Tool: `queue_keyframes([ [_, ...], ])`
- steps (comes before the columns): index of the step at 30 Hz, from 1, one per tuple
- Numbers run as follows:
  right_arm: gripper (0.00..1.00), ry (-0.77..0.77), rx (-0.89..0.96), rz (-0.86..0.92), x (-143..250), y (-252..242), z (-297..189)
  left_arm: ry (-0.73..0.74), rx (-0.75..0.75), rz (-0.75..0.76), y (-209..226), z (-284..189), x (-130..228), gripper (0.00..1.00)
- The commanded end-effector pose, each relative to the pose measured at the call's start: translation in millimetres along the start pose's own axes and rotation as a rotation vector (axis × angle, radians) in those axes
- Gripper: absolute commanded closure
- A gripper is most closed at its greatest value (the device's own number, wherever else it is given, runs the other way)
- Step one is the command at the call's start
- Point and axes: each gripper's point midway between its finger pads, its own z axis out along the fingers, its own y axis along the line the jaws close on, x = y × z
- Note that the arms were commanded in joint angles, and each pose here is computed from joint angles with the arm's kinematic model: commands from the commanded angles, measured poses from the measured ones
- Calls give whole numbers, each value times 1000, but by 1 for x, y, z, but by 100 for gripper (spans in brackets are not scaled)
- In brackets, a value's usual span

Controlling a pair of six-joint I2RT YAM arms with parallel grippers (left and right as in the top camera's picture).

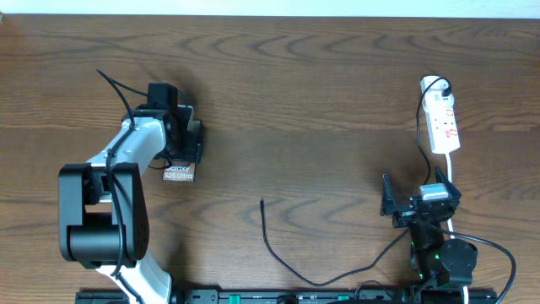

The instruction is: Plug charger to phone and switch on socket

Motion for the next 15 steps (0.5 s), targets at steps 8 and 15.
queue_keyframes([
  [8, 1, 1, -4, 11, 1, 1, 0, 20, -86, 14, 16, 0, -8, 93],
  [15, 1, 1, -4, 11, 1, 1, 0, -3, -76, 13, 14, -10, -11, 93],
])
